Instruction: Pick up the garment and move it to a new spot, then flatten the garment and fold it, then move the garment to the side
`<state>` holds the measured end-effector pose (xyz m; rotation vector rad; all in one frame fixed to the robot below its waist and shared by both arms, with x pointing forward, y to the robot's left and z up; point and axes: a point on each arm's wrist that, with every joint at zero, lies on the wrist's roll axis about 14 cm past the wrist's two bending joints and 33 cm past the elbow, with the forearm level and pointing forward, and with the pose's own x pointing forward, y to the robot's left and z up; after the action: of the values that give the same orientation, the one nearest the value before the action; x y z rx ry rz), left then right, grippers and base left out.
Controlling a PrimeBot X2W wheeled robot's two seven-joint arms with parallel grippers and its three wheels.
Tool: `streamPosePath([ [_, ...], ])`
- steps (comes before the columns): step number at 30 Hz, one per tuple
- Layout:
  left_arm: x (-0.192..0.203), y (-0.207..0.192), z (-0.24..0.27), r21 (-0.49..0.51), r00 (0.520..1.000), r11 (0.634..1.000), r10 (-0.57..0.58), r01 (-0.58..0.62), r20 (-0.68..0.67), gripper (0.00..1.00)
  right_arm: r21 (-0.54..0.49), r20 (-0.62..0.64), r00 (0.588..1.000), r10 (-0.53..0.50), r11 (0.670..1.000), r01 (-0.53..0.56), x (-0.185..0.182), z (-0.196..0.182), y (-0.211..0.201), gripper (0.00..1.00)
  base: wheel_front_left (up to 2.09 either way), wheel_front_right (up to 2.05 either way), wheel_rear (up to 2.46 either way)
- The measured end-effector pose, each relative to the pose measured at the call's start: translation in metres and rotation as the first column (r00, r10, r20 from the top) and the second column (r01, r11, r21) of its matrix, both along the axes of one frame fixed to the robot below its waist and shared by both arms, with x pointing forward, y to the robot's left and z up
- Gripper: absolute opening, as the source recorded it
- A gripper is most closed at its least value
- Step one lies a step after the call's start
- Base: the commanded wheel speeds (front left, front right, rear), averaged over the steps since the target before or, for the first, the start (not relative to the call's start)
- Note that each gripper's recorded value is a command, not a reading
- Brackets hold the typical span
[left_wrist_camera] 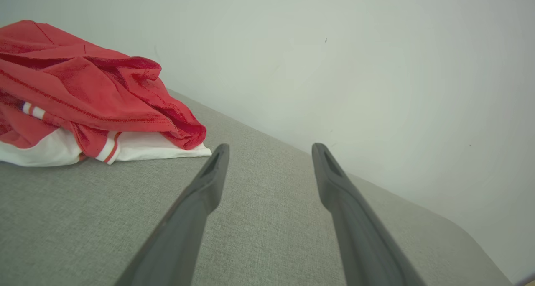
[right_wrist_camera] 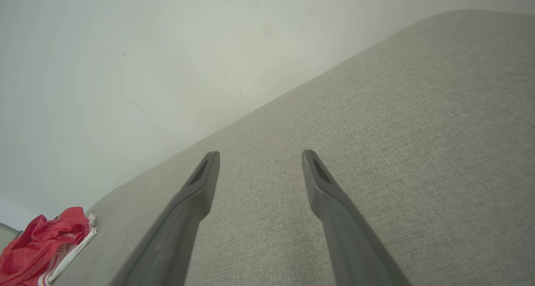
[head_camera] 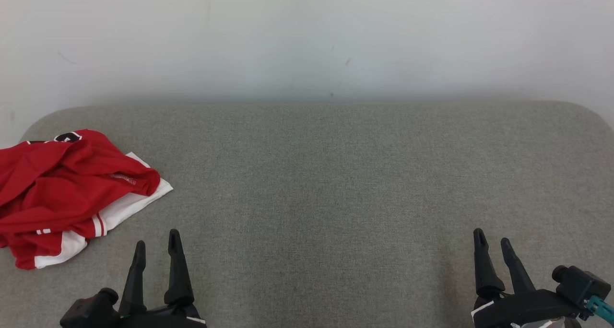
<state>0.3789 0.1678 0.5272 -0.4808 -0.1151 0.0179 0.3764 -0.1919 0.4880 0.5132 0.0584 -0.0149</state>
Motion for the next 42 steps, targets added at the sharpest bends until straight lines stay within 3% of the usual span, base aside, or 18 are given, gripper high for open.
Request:
streamPosePath([
  [14,-0.008,0.002,0.006,0.172,1.000,0.985,-0.005,0.000,0.029,1.00,-0.124,0.046,0.999,0.011,0.992,-0.006,-0.002,0.008,0.002,1.00,0.00,0.00,0.00],
  [23,-0.015,0.023,-0.024,0.250,0.995,0.967,0.074,-0.055,-0.066,1.00,-0.201,0.066,0.997,0.030,0.979,-0.017,-0.004,0.010,0.006,1.00,0.00,0.00,0.00],
  [42,-0.022,0.035,-0.029,0.404,0.991,0.912,0.113,-0.077,-0.067,1.00,-0.368,0.094,0.993,0.075,0.929,-0.036,-0.012,0.010,0.013,1.00,0.00,0.00,0.00],
])
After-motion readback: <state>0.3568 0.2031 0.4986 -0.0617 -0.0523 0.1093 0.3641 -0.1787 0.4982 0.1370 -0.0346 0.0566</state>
